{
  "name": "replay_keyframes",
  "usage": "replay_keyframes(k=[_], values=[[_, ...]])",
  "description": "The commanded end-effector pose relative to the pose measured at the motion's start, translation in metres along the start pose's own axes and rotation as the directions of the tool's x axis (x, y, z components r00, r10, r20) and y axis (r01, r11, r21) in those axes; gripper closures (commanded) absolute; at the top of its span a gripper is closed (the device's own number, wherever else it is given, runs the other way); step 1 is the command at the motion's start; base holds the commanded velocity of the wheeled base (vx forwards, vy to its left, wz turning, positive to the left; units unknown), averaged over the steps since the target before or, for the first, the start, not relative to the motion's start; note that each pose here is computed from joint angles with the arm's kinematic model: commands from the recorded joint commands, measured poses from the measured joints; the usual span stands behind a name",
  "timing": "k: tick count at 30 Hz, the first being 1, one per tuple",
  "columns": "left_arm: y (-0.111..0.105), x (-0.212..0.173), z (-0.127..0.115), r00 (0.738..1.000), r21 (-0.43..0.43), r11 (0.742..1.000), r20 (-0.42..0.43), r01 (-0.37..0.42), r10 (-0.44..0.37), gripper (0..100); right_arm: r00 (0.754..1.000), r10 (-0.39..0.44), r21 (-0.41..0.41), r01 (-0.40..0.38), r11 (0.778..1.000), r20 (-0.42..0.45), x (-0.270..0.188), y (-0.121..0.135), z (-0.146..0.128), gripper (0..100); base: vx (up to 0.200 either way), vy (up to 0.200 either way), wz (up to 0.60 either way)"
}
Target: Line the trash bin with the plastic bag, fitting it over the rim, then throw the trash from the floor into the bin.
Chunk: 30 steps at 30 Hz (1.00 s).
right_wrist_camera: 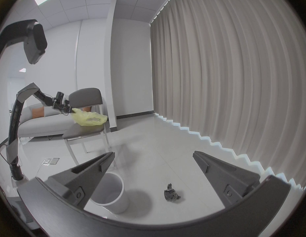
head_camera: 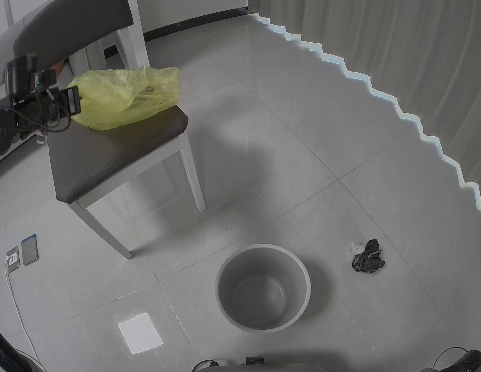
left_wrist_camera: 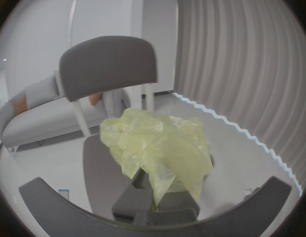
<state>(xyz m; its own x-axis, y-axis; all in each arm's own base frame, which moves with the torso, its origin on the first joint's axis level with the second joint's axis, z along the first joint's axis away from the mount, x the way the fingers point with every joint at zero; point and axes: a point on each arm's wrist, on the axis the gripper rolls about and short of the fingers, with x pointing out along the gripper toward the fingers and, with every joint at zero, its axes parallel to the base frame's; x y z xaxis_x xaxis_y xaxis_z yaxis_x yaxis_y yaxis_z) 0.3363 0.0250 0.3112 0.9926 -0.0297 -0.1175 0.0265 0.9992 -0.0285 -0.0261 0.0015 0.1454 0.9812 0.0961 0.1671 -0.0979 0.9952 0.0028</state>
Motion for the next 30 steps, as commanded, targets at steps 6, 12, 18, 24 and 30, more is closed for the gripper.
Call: replay_keyframes(k=[6,12,18,24,30], values=[[-0.133,-0.168,0.091,0.892,0.265,0.851,-0.129,0.453,-0.434,100,0.974,0.148,0.002,-0.150,0.989,-0.173,0.118,-0.002,0.098,0,0.000,0.000,0.00],[-0.164,-0.187,0.065,0.819,0.464,0.675,-0.346,0.573,-0.458,100,0.952,0.216,0.021,-0.217,0.976,-0.216,0.166,0.004,0.114,0,0.000,0.000,0.00],[-0.175,-0.194,0.058,0.799,0.499,0.624,-0.389,0.601,-0.459,100,0.930,0.256,0.040,-0.255,0.966,-0.265,0.199,0.011,0.112,0,0.000,0.000,0.00],[-0.195,-0.186,0.050,0.771,0.503,0.585,-0.417,0.637,-0.481,100,0.898,0.320,0.072,-0.313,0.947,-0.303,0.225,0.013,0.106,0,0.000,0.000,0.00],[-0.212,-0.187,0.046,0.744,0.497,0.555,-0.413,0.667,-0.525,100,0.872,0.345,0.097,-0.333,0.938,-0.347,0.247,0.015,0.094,0,0.000,0.000,0.00]])
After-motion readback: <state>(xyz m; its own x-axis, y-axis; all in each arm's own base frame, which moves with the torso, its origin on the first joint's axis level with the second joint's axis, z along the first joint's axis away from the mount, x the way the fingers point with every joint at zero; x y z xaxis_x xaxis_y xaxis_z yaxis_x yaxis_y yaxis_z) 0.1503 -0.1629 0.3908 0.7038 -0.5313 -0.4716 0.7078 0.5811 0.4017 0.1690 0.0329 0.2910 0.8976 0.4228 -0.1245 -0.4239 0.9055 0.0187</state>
